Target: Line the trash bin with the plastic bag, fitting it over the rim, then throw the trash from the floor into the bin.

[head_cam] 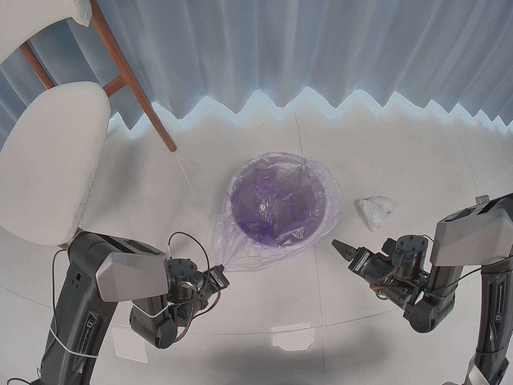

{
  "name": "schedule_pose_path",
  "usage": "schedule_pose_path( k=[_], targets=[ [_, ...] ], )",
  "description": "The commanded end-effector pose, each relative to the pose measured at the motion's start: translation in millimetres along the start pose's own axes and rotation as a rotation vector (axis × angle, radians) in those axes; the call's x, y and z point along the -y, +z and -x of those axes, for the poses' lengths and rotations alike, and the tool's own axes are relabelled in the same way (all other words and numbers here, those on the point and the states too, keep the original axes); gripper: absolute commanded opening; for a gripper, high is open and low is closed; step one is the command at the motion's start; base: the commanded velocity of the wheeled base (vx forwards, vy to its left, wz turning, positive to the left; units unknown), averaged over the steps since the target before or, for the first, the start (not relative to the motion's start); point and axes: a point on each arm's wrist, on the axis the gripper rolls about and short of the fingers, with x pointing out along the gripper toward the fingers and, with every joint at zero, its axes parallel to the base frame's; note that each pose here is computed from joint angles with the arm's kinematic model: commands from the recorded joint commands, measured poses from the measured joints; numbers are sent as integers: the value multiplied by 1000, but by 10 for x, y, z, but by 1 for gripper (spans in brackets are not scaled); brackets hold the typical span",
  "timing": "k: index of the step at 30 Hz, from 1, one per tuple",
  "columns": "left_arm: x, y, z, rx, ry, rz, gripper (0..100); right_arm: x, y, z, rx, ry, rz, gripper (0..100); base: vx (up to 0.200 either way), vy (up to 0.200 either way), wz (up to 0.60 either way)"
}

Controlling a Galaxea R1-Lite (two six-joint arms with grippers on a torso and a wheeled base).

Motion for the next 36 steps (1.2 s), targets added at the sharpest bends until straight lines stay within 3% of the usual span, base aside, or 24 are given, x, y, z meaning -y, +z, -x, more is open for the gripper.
schedule_pose_path(
  k=[1, 14, 15, 28, 36],
  targets=[
    [139, 84, 20, 21, -41, 0, 0, 148, -68, -325, 10, 7, -5, 100, 0, 0, 0],
    [200, 87, 54, 25, -49, -4, 0, 188, -59, -824, 22, 35, -10, 100, 0, 0, 0],
    [200, 95, 48, 28, -50, -3, 0, 187, -57, -862, 25, 37, -9, 0, 0, 0, 0],
    [187, 74, 51, 20, -45, -9, 0, 280, -14, -971, 43, 24, -16, 0, 0, 0, 0],
    [100, 36, 7, 16, -25, -92, 0, 377, -110, -1030, -14, 11, -13, 0, 0, 0, 0]
  ],
)
